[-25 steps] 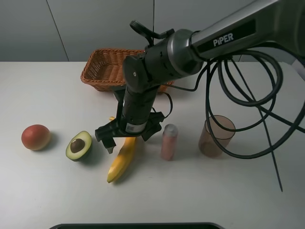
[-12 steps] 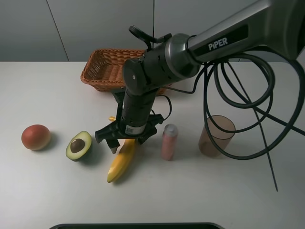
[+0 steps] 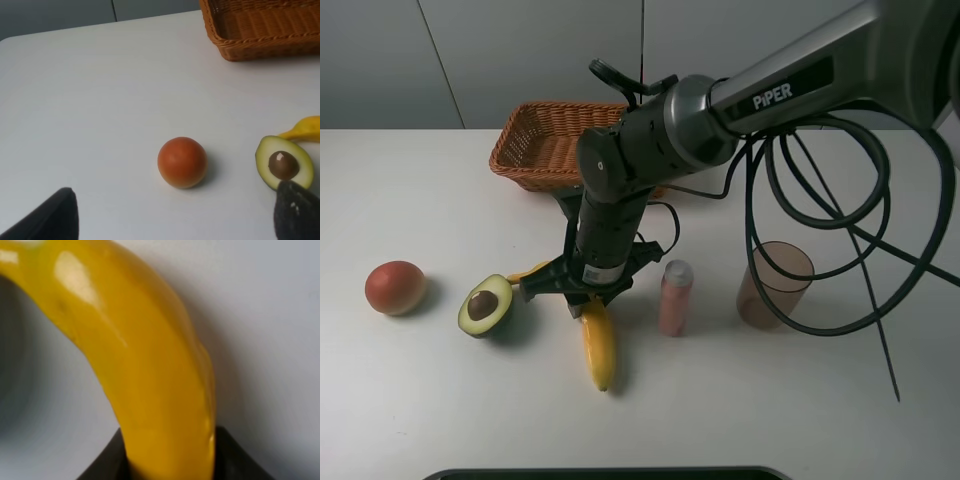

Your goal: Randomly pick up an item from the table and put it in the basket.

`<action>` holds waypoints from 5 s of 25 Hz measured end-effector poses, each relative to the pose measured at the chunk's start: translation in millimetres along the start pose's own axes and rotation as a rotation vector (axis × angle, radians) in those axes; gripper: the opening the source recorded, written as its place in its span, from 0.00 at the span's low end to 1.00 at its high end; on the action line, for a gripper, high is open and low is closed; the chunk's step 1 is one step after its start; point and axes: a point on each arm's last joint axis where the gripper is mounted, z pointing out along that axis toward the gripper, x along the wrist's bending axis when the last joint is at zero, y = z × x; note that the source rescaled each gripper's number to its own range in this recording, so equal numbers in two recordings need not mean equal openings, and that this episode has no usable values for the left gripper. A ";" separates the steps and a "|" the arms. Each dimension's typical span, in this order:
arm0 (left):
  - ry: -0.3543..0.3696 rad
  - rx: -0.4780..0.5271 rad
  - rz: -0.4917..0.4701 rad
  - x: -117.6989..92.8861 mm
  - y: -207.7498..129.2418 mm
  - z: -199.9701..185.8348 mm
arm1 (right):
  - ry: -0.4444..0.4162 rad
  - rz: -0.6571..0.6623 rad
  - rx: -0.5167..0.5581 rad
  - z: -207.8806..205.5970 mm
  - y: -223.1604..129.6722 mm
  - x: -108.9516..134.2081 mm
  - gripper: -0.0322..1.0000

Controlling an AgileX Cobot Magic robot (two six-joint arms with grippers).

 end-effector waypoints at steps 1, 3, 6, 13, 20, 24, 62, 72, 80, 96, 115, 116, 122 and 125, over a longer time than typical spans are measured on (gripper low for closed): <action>0.000 0.000 0.000 0.0 0.0 0.0 | 0.000 0.000 0.000 0.0 0.0 0.0 0.03; 0.000 0.000 0.000 0.0 0.0 0.0 | 0.000 0.000 0.000 0.0 0.0 0.0 0.03; 0.000 0.000 -0.007 0.0 0.0 0.0 | -0.001 0.000 0.001 0.6 -0.1 -0.1 0.03; 0.000 0.000 -0.007 0.0 0.0 0.0 | -0.021 -0.048 -0.025 -20.0 0.9 0.5 0.03; 0.000 0.000 -0.007 0.0 0.0 0.0 | -0.047 -0.121 -0.280 -119.1 6.8 -2.4 0.03; 0.000 0.000 -0.007 0.0 0.0 0.0 | -0.073 -0.117 -0.442 -179.6 14.7 -17.3 0.03; 0.000 0.000 -0.007 0.0 0.0 0.0 | -0.276 -0.573 -0.892 -61.6 152.6 -88.9 0.03; 0.000 0.000 -0.007 0.0 0.0 0.0 | -0.283 -0.587 -0.891 -61.7 152.6 -88.8 0.99; 0.000 0.000 -0.007 0.0 0.0 0.0 | -0.285 -0.590 -0.890 -61.7 152.6 -89.1 1.00; 0.000 0.000 -0.007 0.0 0.0 0.0 | -0.338 -0.250 -0.880 -290.9 77.9 -131.7 1.00; 0.000 0.000 -0.007 0.0 0.0 0.0 | -0.419 0.155 -0.831 -456.2 -163.9 -179.4 1.00; 0.000 0.000 -0.007 0.0 0.0 0.0 | -0.417 0.151 -0.843 -455.7 -173.2 -172.9 1.00; 0.000 0.000 0.000 0.0 0.0 0.0 | -0.425 0.135 -0.895 -425.8 -242.0 -133.5 1.00; 0.000 0.000 0.000 0.0 0.0 0.0 | -0.443 0.141 -0.903 -399.4 -271.3 -122.2 1.00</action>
